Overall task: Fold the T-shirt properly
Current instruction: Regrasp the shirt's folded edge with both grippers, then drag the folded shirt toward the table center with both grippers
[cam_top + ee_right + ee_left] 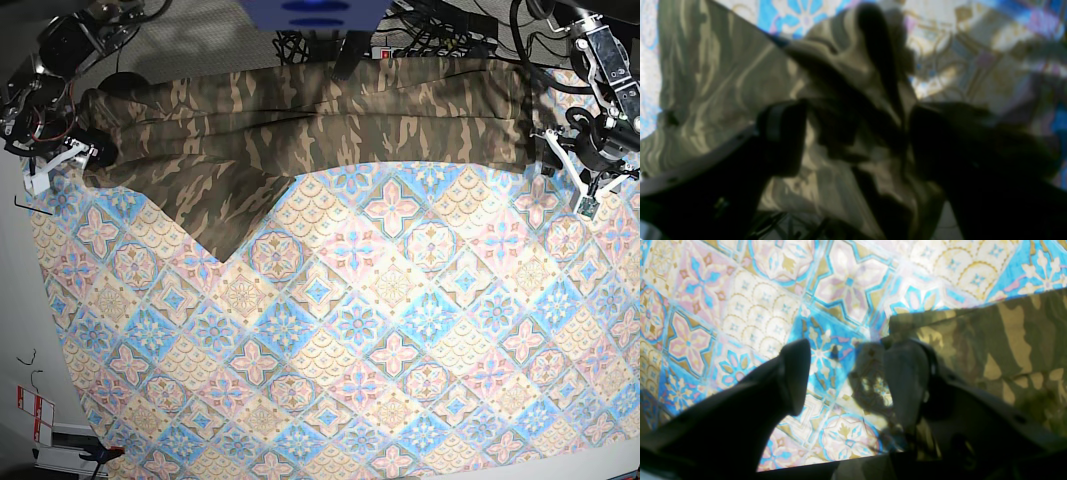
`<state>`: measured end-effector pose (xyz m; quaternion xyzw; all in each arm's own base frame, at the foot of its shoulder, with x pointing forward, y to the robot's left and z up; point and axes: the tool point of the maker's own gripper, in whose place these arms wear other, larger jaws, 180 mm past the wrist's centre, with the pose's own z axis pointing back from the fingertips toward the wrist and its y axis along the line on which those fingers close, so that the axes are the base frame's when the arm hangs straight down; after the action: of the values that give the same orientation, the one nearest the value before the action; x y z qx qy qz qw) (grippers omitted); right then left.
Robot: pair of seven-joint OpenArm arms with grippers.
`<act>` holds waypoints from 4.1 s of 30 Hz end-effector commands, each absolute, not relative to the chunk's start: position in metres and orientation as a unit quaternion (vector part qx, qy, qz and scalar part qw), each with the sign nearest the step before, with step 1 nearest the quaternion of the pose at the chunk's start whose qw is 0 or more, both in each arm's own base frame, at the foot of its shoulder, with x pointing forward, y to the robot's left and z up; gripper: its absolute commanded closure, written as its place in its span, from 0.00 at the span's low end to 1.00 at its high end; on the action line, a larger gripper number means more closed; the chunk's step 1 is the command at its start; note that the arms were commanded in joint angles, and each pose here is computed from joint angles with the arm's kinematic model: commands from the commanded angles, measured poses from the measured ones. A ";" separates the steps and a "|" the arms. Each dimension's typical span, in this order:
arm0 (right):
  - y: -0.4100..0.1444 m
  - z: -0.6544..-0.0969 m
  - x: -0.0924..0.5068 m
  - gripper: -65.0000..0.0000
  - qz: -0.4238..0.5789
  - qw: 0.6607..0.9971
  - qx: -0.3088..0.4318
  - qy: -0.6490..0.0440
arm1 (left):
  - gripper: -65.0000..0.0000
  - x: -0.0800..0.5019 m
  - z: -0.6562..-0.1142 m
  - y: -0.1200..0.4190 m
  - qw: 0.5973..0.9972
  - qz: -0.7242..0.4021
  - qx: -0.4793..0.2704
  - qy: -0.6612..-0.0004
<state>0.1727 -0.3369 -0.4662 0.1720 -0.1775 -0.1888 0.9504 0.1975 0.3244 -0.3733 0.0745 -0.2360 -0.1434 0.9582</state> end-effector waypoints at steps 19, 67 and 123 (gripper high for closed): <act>-0.319 -0.483 0.146 0.26 -0.118 0.976 0.158 -0.091 | 0.41 0.144 -0.414 0.305 0.970 -0.167 0.026 -0.177; -0.281 -0.483 0.188 0.98 -0.014 0.982 0.169 -0.078 | 0.90 0.117 -0.515 0.138 0.946 -0.158 -0.257 -0.117; -0.329 -0.413 0.384 0.98 -0.070 0.953 0.102 -0.278 | 0.90 0.349 -0.421 0.307 0.966 -0.054 -0.037 -0.250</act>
<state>0.3667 -0.3117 -0.4359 0.1157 -0.2399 -0.0639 0.9617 0.3350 0.2927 -0.4385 -0.0552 -0.2278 -0.0557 0.9706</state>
